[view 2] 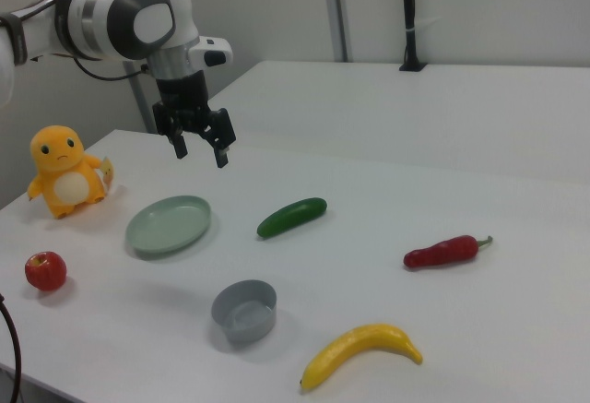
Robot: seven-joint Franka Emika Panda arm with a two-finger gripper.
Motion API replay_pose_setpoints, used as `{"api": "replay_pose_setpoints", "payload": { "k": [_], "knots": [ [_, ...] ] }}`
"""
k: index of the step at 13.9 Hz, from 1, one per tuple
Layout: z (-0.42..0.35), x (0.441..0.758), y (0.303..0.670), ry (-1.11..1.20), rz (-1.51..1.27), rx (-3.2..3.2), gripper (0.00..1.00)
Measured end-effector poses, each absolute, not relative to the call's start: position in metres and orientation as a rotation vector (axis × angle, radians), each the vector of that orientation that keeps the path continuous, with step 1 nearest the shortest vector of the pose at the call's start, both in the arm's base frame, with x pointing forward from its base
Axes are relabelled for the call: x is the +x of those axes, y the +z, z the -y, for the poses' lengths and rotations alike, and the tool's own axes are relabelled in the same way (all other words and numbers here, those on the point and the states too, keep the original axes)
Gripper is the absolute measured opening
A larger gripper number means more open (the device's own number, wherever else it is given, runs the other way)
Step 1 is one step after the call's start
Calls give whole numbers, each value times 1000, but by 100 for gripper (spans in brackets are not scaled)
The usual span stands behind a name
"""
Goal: Put the red apple in the bowl
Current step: 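Move the open gripper from above the grey bowl toward the red apple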
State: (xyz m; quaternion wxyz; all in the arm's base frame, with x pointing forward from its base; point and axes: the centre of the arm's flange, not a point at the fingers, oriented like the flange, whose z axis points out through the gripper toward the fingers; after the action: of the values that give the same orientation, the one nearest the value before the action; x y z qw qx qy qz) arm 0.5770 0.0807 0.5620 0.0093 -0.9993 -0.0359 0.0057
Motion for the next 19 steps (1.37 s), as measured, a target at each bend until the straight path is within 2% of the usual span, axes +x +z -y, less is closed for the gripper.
{"api": "replay_pose_setpoints", "payload": {
  "k": [8, 15, 19],
  "knots": [
    [-60, 579, 559, 27, 54, -3123, 100],
    [-60, 575, 540, 90, 54, -3125, 100],
    [-77, 577, 537, 40, 98, -3120, 100]
  ]
}}
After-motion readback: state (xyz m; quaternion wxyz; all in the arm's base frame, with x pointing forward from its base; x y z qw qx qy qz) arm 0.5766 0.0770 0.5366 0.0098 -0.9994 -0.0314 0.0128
